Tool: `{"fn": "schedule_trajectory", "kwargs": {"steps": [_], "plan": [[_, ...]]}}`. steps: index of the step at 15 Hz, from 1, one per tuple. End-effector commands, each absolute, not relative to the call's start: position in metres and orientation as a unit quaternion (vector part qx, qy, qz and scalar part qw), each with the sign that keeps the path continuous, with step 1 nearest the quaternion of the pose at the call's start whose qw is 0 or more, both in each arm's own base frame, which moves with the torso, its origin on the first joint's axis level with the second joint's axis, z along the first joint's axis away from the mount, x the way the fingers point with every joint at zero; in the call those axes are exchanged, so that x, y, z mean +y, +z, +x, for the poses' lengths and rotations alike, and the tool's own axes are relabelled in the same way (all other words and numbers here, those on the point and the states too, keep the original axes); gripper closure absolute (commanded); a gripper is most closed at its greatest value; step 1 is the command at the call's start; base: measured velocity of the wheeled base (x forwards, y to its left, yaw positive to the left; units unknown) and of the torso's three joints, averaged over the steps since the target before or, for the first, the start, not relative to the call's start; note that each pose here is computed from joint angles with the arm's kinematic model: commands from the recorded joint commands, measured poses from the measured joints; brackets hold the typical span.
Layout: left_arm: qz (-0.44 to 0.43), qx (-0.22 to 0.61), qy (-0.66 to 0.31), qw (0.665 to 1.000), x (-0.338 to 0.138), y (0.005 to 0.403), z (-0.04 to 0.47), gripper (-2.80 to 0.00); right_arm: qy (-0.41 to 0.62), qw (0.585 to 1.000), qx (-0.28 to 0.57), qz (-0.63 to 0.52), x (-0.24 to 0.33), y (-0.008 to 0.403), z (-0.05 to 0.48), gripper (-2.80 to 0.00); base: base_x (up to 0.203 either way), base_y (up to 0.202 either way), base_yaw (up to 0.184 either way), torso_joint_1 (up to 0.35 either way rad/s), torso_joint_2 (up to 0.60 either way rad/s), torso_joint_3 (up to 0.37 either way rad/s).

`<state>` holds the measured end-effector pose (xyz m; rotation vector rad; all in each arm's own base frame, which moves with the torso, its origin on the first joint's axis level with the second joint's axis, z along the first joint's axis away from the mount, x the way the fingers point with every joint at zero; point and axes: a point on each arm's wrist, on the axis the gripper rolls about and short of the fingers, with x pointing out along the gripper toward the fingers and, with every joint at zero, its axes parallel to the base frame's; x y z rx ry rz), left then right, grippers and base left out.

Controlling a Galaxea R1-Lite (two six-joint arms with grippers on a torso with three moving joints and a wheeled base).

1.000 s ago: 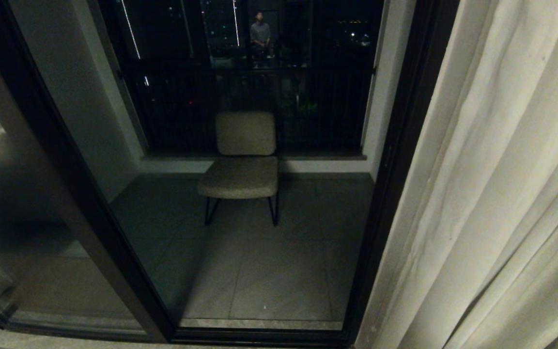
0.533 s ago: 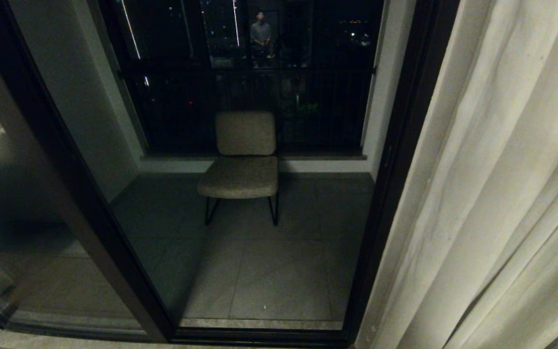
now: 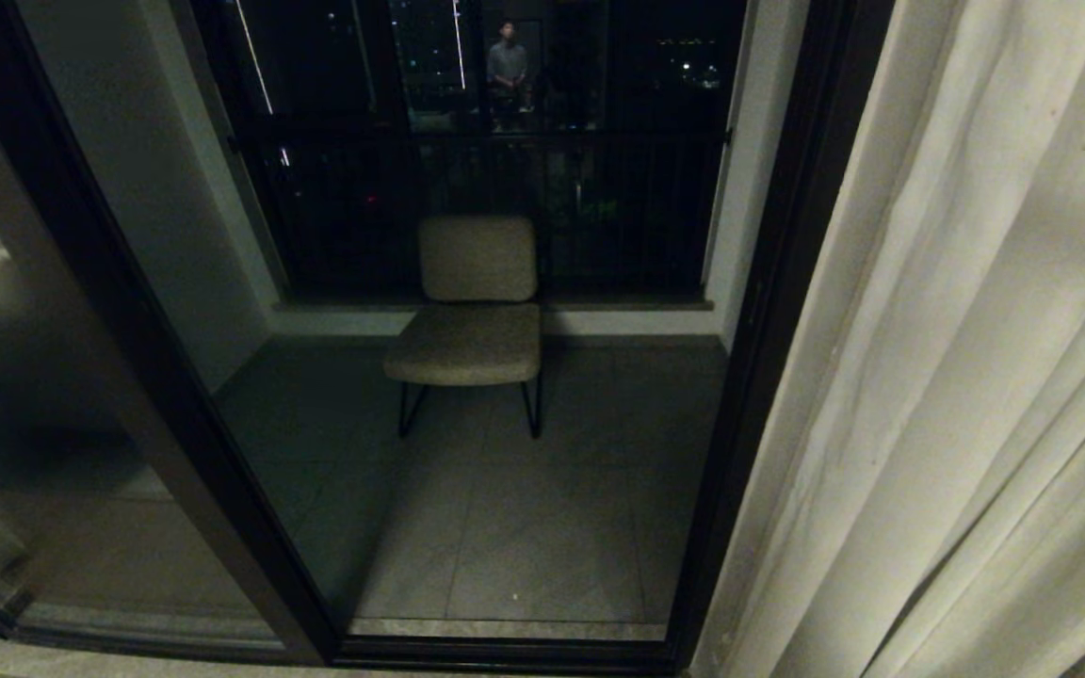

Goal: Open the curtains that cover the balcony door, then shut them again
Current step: Close the inner curtains on both sides

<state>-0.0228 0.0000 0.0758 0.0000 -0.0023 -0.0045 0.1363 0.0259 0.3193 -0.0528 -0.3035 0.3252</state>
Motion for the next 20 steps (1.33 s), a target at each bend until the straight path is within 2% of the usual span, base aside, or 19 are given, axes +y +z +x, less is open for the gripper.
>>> {"fn": "schedule_trajectory", "kwargs": {"steps": [1, 13, 20], "plan": [[0.0, -0.002, -0.002, 1.0, 0.0, 0.076, -0.023, 0.0, 0.166, 0.977, -0.134, -0.024, 0.031, 0.319, 0.159, -2.8, 0.0, 0.0, 0.0, 0.0, 0.0, 0.0], [0.0, -0.002, -0.002, 1.0, 0.0, 0.076, -0.023, 0.0, 0.166, 0.973, -0.162, -0.024, 0.039, 0.332, 0.202, -2.8, 0.0, 0.0, 0.0, 0.0, 0.0, 0.0], [0.0, -0.002, -0.002, 1.0, 0.0, 0.076, -0.023, 0.0, 0.111, 0.979, -0.169, -0.037, 0.019, 0.343, 0.24, -2.8, 0.0, 0.0, 0.0, 0.0, 0.0, 0.0]]}}
